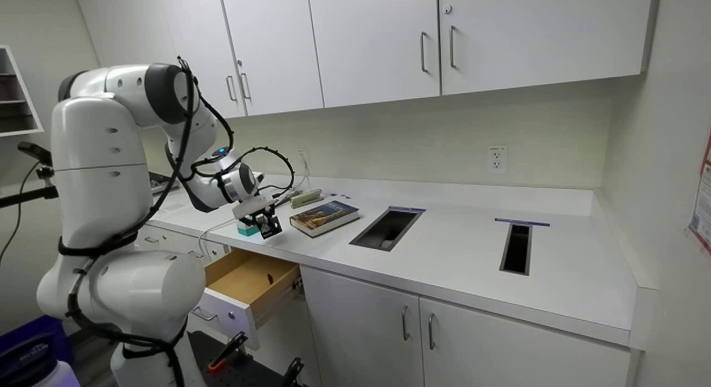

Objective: Remove the black box from the open drawer and place it on the countertop

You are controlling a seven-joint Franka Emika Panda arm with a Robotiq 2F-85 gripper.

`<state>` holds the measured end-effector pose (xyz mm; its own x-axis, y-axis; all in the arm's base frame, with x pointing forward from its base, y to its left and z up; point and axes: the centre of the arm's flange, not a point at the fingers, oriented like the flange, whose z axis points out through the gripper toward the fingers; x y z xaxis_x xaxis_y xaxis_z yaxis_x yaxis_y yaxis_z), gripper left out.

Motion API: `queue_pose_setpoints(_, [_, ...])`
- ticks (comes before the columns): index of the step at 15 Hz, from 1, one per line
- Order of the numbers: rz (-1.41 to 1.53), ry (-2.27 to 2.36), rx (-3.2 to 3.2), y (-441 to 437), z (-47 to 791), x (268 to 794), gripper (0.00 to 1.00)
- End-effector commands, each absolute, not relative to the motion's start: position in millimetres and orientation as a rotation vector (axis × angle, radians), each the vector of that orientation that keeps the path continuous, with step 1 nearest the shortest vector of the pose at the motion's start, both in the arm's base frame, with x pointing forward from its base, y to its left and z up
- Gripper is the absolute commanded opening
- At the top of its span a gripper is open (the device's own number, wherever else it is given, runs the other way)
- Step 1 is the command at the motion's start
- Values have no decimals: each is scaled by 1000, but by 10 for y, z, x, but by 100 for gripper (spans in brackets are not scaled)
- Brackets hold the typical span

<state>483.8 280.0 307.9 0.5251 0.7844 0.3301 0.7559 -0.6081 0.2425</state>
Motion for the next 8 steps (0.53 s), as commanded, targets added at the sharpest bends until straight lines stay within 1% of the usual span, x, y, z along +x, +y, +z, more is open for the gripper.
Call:
queue_pose_setpoints(1, [604, 1361, 2756, 2919, 3149, 5130, 19])
queue_pose_setpoints(5, [535, 1303, 2794, 3052, 3153, 5374, 19])
queue_pose_setpoints(8, [427, 1271, 2828, 3080, 3108, 5584, 19])
